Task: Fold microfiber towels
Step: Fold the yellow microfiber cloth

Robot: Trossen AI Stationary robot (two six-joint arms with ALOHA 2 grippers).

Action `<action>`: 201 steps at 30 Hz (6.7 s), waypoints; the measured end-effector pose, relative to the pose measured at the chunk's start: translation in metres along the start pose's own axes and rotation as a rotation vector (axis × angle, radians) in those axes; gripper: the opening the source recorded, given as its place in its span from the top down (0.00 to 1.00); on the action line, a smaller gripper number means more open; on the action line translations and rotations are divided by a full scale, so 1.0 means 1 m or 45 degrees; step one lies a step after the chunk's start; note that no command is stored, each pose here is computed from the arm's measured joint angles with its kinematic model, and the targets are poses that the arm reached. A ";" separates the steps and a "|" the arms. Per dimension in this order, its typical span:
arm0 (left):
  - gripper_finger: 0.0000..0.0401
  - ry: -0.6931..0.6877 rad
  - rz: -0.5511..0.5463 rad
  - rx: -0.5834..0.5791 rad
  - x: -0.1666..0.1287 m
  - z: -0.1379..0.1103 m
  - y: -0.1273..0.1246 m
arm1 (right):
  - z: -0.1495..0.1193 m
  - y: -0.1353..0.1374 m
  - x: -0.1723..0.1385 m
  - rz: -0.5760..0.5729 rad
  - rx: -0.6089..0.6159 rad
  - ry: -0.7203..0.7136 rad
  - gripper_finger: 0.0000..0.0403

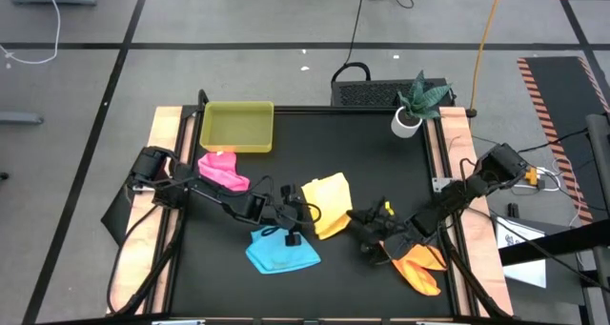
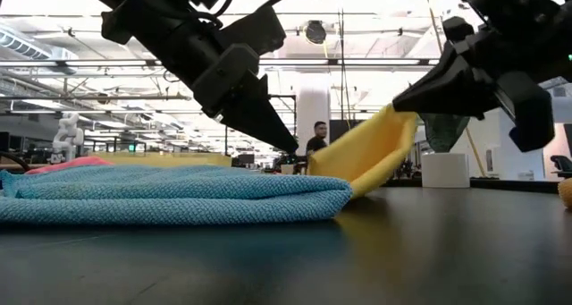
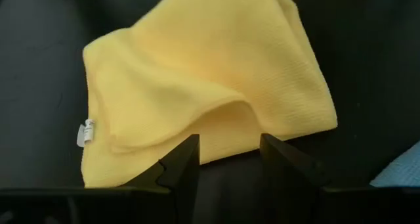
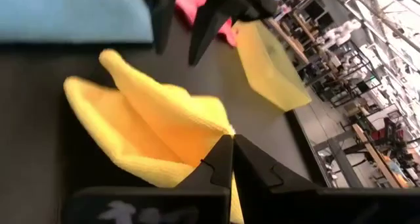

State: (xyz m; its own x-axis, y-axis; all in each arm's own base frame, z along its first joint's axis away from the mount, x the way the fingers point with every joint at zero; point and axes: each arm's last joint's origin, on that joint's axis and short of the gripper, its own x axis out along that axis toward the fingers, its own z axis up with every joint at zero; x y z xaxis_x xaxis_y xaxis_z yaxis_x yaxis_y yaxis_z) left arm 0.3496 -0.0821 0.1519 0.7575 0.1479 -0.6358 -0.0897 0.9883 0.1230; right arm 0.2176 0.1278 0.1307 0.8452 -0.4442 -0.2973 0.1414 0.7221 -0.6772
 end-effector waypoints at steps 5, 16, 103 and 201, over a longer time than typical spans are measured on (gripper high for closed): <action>0.59 0.000 0.000 -0.003 0.000 0.000 0.000 | -0.012 0.004 -0.001 0.112 -0.021 0.081 1.00; 0.59 -0.001 0.000 -0.004 0.000 0.000 0.000 | -0.024 0.008 -0.003 0.240 -0.024 0.188 1.00; 0.59 -0.014 -0.014 -0.201 0.064 -0.021 0.057 | -0.041 -0.016 -0.019 0.496 0.368 0.248 0.98; 0.94 0.336 0.331 -0.287 0.034 -0.034 0.067 | -0.037 -0.016 -0.019 0.501 0.347 0.205 0.98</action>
State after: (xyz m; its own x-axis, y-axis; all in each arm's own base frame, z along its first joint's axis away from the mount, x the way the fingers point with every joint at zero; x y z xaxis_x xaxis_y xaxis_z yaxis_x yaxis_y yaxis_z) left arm 0.3473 -0.0097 0.1121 0.5027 0.3683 -0.7821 -0.4167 0.8959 0.1541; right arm 0.1803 0.1049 0.1222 0.7745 -0.1713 -0.6090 -0.0240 0.9540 -0.2989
